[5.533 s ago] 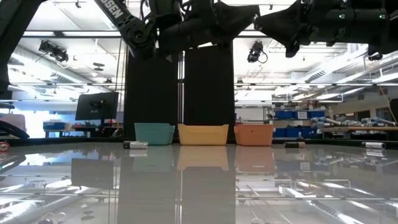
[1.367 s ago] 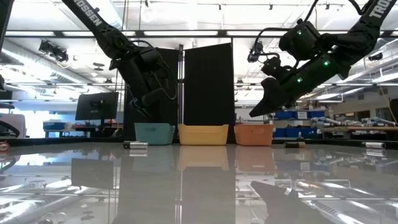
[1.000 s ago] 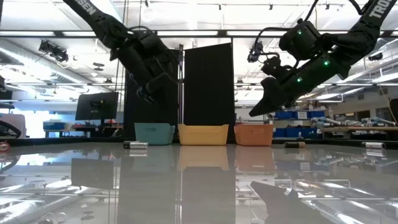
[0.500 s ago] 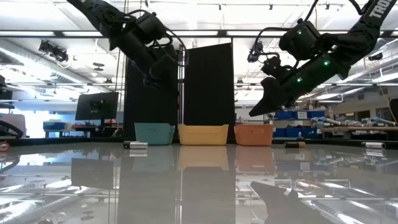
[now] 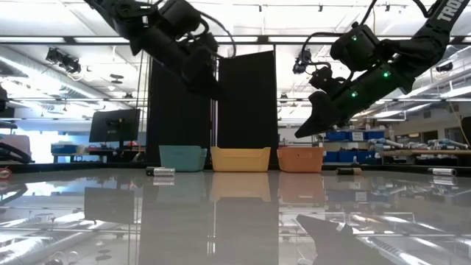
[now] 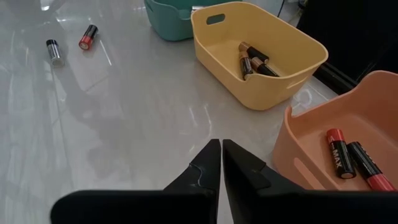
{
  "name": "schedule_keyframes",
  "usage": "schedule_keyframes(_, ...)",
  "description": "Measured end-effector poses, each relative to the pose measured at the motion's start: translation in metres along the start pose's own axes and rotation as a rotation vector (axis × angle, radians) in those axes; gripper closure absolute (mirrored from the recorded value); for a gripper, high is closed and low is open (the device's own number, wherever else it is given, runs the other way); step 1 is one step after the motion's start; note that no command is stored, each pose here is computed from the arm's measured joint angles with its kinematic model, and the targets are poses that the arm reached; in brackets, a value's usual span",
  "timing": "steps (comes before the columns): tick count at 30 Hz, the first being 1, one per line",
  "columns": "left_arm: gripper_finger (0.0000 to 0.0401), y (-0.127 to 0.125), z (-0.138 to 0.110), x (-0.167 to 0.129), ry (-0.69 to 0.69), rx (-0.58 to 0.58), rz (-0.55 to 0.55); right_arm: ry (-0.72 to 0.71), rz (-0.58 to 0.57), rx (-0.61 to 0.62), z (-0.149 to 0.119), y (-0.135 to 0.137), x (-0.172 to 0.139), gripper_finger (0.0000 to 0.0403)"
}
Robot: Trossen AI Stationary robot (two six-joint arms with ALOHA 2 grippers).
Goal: Sort batteries
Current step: Put the brown battery into the yellow bin
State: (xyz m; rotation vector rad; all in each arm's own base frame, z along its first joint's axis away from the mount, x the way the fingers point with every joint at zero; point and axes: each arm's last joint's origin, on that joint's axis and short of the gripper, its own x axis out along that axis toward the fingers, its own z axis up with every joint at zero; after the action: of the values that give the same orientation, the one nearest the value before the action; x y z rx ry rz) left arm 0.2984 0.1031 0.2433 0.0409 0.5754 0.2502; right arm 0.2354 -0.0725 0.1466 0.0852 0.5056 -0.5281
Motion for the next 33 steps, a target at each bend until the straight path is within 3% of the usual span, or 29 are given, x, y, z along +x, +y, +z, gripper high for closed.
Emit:
schedule_keyframes(9,0.0331,-0.059,-0.039,0.002,-0.339,0.061,-0.196,0.000,0.000,0.000,0.000,0.000,0.000,0.0379)
schedule_keyframes(17,0.0393,-0.082,-0.065,0.002,-0.197,0.070,-0.261,-0.075,0.006,0.019,0.007,0.001,0.000,0.0376)
schedule_keyframes(26,0.0389,-0.095,-0.063,-0.001,-0.224,0.088,-0.285,-0.320,0.038,0.092,0.031,0.002,-0.005,0.0375)
schedule_keyframes(30,0.0389,-0.097,-0.062,-0.002,-0.230,0.090,-0.282,-0.382,0.125,0.095,0.037,0.004,-0.008,0.0376)
schedule_keyframes(33,0.0389,-0.097,-0.062,-0.001,-0.228,0.089,-0.268,-0.346,0.210,0.075,0.036,0.010,-0.010,0.0392)
